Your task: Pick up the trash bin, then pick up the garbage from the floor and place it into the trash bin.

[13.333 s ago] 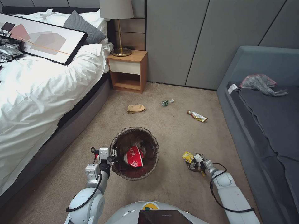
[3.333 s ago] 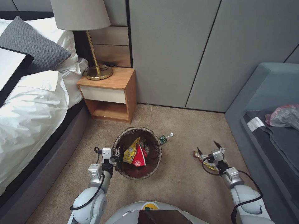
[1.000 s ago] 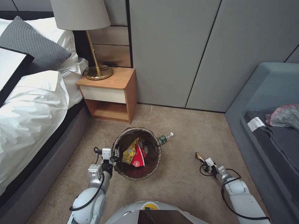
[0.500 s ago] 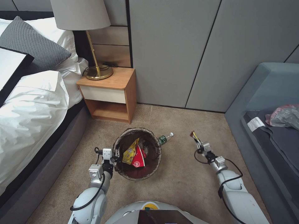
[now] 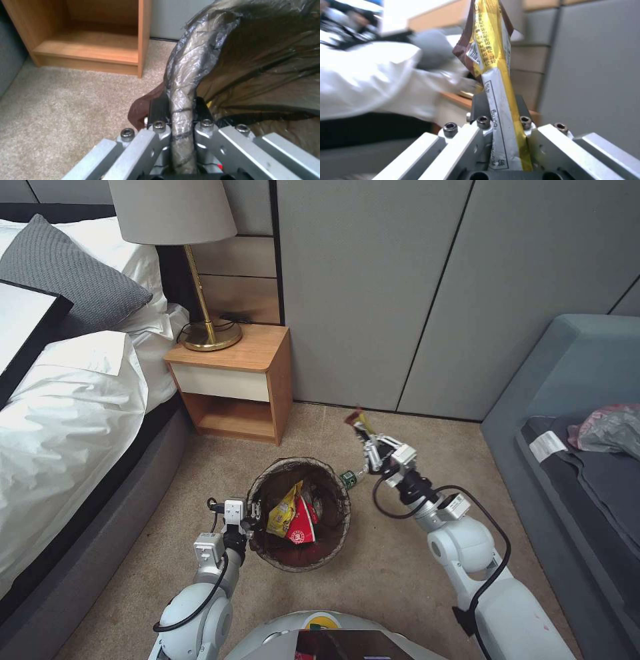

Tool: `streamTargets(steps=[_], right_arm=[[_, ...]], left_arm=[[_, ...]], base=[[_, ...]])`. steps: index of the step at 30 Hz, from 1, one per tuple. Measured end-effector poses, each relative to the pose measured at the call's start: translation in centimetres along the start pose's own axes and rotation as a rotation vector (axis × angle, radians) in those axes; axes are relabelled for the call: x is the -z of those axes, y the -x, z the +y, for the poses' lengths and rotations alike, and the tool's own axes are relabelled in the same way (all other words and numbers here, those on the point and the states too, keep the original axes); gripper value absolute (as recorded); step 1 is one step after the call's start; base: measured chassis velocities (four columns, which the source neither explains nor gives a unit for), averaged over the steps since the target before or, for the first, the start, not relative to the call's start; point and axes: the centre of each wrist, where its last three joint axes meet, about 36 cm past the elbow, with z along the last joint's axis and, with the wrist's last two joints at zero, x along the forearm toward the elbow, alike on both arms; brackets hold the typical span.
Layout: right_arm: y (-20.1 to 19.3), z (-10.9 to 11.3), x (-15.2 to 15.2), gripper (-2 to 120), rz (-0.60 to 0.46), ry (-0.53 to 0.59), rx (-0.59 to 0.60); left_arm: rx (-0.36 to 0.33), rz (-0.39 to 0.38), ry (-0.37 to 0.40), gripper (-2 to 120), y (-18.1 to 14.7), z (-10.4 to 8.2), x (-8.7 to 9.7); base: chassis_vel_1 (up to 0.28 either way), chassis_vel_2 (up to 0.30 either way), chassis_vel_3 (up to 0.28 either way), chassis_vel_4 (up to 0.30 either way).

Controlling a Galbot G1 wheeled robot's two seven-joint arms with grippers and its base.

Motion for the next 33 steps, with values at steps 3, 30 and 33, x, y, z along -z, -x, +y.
streamTargets(steps=[3, 30, 33], right_arm=[[1.1, 1.9, 0.9, 0, 0.004, 0.044, 0.076], [1.7, 7.9, -5.5, 13, 0.147, 0.128, 0.173], [1.5, 8.5, -6.2, 22, 0.164, 0.137, 0.17]], left_arm=[[-0.002, 0.002, -0.002, 2, 0.0, -0.1, 0.1], [-0.017, 0.001, -0.01, 2, -0.1, -1.1, 0.3], [-0.016, 0.001, -0.01, 2, -0.1, -1.1, 0.3]], base=[[0.0, 0.0, 0.0, 0.0], [0.0, 0.0, 0.0, 0.0], [0.0, 0.0, 0.0, 0.0]])
